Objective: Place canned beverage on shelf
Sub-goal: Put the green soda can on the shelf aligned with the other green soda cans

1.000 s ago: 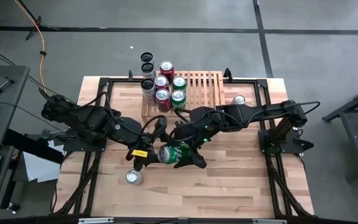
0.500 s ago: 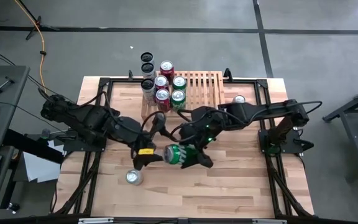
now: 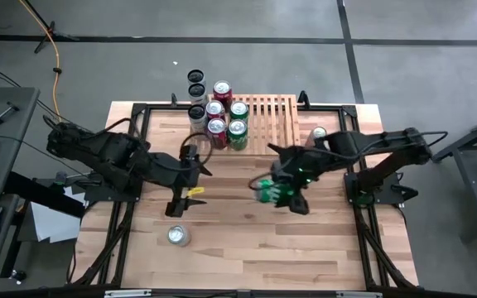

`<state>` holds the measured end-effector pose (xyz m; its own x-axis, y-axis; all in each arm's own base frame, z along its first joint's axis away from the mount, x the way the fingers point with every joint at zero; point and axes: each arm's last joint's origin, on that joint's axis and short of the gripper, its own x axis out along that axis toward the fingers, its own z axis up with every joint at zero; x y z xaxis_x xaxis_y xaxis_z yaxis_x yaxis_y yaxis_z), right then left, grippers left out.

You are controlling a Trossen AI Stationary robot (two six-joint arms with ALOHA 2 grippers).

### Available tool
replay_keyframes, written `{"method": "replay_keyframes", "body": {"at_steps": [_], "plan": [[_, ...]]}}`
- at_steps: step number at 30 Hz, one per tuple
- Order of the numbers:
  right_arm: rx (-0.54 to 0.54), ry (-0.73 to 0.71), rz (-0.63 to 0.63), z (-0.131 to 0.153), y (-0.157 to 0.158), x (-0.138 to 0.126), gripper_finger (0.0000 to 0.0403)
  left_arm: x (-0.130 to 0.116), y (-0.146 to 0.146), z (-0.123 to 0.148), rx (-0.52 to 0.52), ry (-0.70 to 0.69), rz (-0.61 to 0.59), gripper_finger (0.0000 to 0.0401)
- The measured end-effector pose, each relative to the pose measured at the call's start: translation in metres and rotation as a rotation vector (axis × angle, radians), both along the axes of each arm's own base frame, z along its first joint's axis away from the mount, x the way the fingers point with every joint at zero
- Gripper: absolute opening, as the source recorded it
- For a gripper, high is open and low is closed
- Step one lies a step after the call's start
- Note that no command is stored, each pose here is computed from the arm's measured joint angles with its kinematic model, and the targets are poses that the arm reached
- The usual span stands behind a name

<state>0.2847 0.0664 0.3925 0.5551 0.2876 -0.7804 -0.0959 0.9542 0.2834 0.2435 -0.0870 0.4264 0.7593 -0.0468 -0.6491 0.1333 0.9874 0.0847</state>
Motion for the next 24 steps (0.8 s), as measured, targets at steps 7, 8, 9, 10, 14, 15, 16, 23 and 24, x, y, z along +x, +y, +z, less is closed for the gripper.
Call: {"method": "replay_keyframes", "body": {"at_steps": [7,8,9,10,14,15,16,23,24], "plan": [[0.158,0.029,-0.176,-0.052,0.003,-0.051,0.0293,-0.011,-0.001,-0.035,-0.180,-0.280,0.100,0.0360],[0.183,-0.007,-0.211,-0.057,0.003,-0.056,0.0293,-0.013,0.001,-0.042,-0.210,-0.335,0.126,0.0360],[0.207,-0.052,-0.241,-0.061,0.004,-0.061,0.0293,-0.014,0.002,-0.047,-0.245,-0.400,0.152,0.0360],[0.224,-0.097,-0.268,-0.065,0.004,-0.064,0.0293,-0.015,0.003,-0.052,-0.271,-0.456,0.173,0.0360],[0.218,-0.346,-0.381,-0.068,0.002,-0.070,0.0293,-0.018,0.011,-0.066,-0.372,-0.722,0.287,0.0360],[0.194,-0.405,-0.415,-0.068,0.000,-0.071,0.0293,-0.018,0.013,-0.067,-0.392,-0.779,0.316,0.0360],[0.167,-0.458,-0.446,-0.068,-0.002,-0.070,0.0293,-0.019,0.014,-0.067,-0.410,-0.828,0.344,0.0360],[-0.021,-0.722,-0.587,-0.056,-0.026,-0.058,0.0293,-0.023,0.019,-0.065,-0.335,-0.946,0.455,0.0360],[-0.039,-0.740,-0.599,-0.054,-0.031,-0.057,0.0293,-0.025,0.020,-0.062,-0.317,-0.959,0.460,0.0360]]}}
